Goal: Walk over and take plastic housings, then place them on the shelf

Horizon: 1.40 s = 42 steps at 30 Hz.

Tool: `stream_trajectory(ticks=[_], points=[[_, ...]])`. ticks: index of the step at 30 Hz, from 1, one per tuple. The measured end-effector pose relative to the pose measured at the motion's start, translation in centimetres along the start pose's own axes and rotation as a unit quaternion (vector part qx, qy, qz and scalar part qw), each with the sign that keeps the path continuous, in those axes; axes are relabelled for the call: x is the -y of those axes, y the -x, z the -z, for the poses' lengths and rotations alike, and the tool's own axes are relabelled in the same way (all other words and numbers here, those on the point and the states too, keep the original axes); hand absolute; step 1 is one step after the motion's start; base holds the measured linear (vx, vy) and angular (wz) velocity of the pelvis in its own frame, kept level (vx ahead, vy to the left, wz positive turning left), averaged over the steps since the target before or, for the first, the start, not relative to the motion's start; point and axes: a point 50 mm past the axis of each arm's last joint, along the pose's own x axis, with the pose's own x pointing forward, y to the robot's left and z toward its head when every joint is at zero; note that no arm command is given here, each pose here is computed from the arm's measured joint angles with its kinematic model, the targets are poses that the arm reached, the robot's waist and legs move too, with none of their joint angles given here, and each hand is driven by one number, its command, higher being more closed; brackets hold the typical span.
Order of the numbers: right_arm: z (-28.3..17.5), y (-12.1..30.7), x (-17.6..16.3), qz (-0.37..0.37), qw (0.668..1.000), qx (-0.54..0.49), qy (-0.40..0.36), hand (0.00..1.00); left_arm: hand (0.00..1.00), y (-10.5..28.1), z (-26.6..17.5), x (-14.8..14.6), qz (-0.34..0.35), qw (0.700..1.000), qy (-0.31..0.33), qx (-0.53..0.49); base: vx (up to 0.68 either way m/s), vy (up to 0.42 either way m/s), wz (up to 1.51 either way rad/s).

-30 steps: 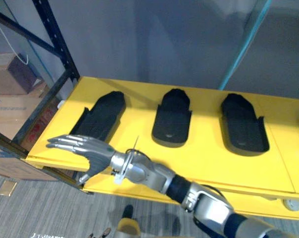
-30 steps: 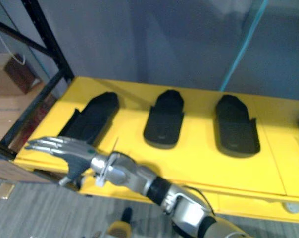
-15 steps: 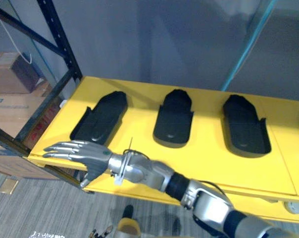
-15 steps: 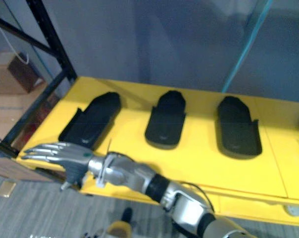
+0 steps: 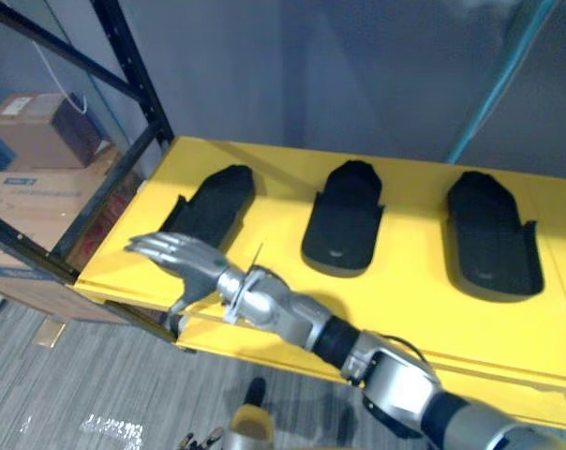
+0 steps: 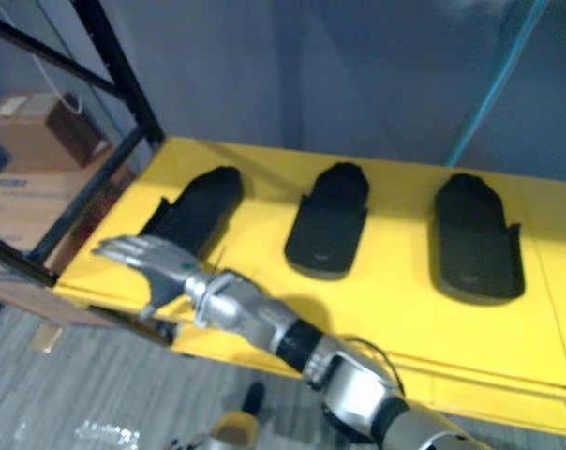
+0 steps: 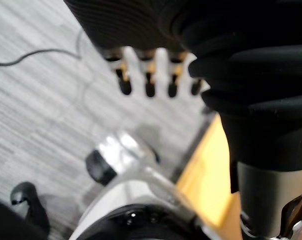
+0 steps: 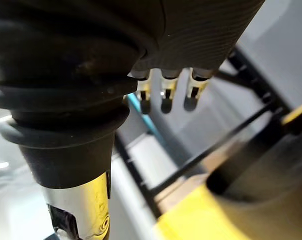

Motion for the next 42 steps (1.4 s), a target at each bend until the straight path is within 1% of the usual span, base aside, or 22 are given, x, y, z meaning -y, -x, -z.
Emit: stream_trajectory(ticks=[2,8,12,17,19,22,30,38,42], points=[[-0.1,-0.5,0.5,-0.003,1.0,0.008,0.028,0.0,0.0,-0.1,-0.3,0.1,0.003,1.0,0.008,0.006,0.04,-0.021,0.15],[-0.5,-1.8,2.4,0.001,0.997,0.019,0.07,0.0,0.0,-0.3,-2.3,1.0,0.023,0.999,-0.005,0.043,0.0,-0.033,0.23],[-0.2,-2.5,4.1,0.003,0.995,0.011,0.1,0.0,0.0,-0.3,-3.5,1.2,0.029,0.998,0.005,0.063,0.01,-0.042,0.36],[0.5,-2.5,4.5,-0.046,0.99,0.012,0.135,0.0,0.0,-0.3,-4.0,1.4,0.037,0.997,0.005,0.067,0.02,-0.021,0.16],[0.7,-2.5,4.7,-0.069,0.985,0.014,0.155,0.0,0.0,-0.3,-4.3,1.4,0.041,0.997,-0.008,0.07,0.01,-0.018,0.12],[0.4,-2.8,5.1,-0.082,0.984,0.018,0.158,0.0,0.0,-0.3,-4.6,1.3,0.042,0.996,-0.012,0.075,-0.01,-0.017,0.04],[1.1,-3.2,6.3,-0.063,0.986,-0.027,0.151,0.0,0.0,-0.3,-5.2,1.2,0.043,0.996,-0.019,0.078,-0.05,0.002,-0.01],[3.7,-2.9,7.6,-0.018,0.983,-0.121,0.138,0.0,0.0,-0.4,-6.0,1.4,0.048,0.995,-0.031,0.085,-0.03,0.036,0.04],[4.0,-2.8,7.7,-0.008,0.98,-0.131,0.151,0.0,0.0,-0.5,-7.1,1.9,0.055,0.993,-0.013,0.102,0.0,0.002,-0.03]])
